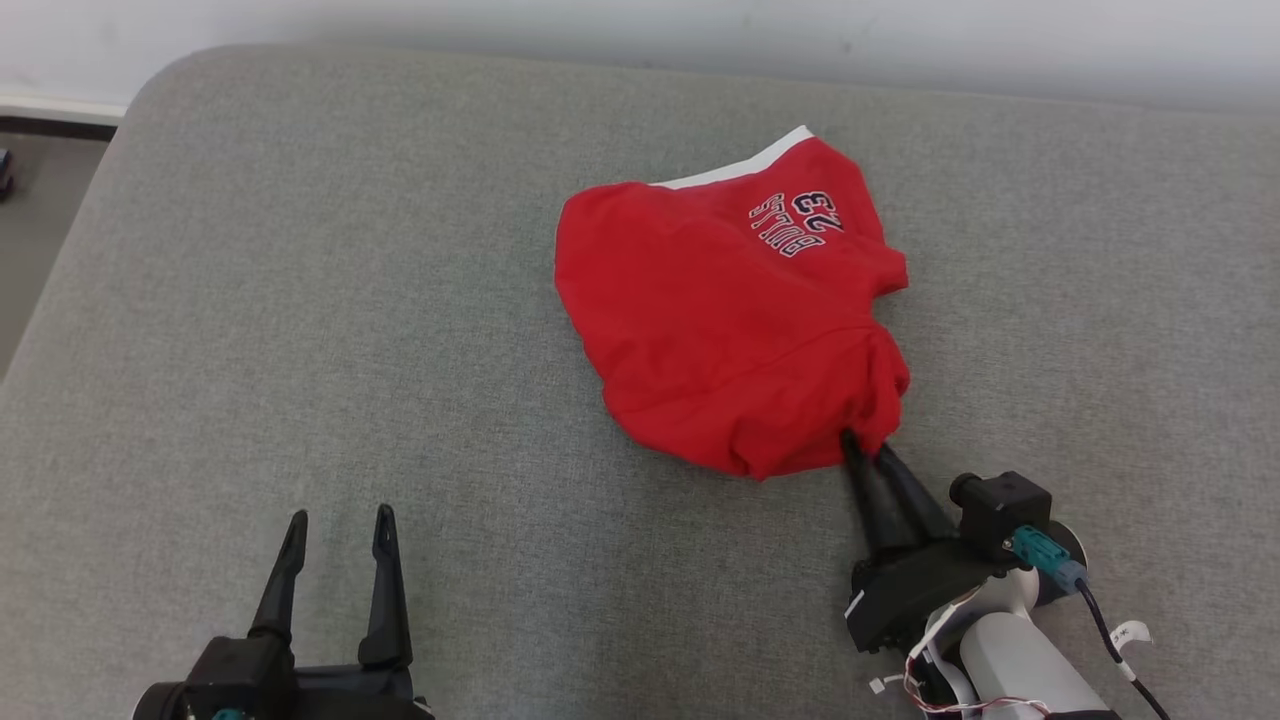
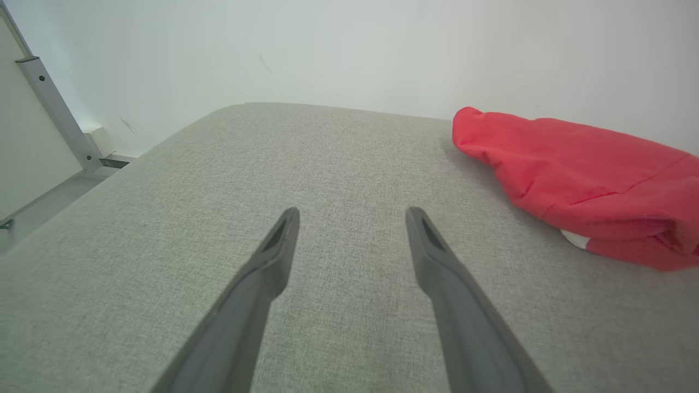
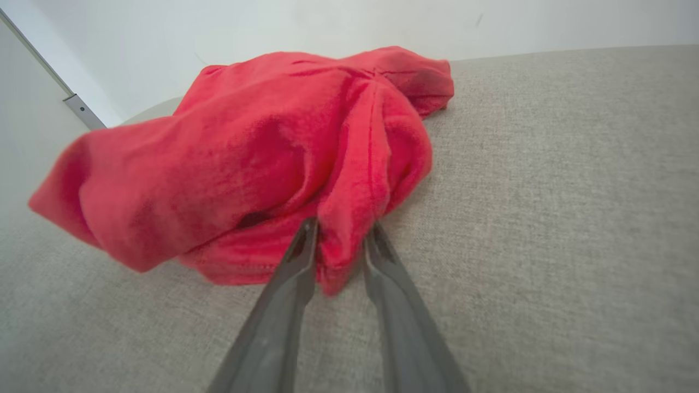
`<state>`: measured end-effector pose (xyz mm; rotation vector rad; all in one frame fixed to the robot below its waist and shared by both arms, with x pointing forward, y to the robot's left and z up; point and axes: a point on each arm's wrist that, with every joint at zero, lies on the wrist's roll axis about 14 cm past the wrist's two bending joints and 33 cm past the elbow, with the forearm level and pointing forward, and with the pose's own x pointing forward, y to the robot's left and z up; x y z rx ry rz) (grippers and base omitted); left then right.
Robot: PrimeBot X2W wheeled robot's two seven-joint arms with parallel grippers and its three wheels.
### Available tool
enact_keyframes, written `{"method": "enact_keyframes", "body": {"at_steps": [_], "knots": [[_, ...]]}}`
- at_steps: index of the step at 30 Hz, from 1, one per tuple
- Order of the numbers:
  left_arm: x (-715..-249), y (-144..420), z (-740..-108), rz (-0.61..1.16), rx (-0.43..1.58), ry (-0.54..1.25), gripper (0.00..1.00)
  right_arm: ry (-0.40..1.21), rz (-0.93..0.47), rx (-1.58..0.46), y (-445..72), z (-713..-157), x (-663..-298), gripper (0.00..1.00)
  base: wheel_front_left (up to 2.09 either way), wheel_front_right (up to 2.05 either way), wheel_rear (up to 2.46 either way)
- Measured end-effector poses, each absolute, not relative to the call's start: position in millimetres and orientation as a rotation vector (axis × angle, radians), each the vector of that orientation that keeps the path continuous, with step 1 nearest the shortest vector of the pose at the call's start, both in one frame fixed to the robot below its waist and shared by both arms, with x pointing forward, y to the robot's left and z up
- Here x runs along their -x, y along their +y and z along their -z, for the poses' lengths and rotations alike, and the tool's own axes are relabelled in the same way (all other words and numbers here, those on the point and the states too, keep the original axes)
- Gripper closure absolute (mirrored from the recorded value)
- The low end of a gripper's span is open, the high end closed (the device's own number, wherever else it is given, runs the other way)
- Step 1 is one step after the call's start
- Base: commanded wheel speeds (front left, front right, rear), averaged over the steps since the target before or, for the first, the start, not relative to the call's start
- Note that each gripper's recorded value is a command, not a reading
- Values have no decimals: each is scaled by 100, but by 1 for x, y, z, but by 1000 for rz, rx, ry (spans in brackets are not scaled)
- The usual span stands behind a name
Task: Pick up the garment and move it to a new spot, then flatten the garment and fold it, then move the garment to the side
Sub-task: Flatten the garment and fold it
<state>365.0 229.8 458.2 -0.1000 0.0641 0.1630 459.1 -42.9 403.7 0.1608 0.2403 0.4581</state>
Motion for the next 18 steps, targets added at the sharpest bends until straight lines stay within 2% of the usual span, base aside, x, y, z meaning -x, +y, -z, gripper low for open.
{"method": "enact_keyframes", "body": {"at_steps": [9,18], "knots": [[-367,227,-457,-145,105,65,0,189,-479,-187,-40,-422,-458,100,0,0,0],[-367,221,-465,-117,111,40,0,-135,-615,-237,-16,-537,-446,100,0,0,0]]}}
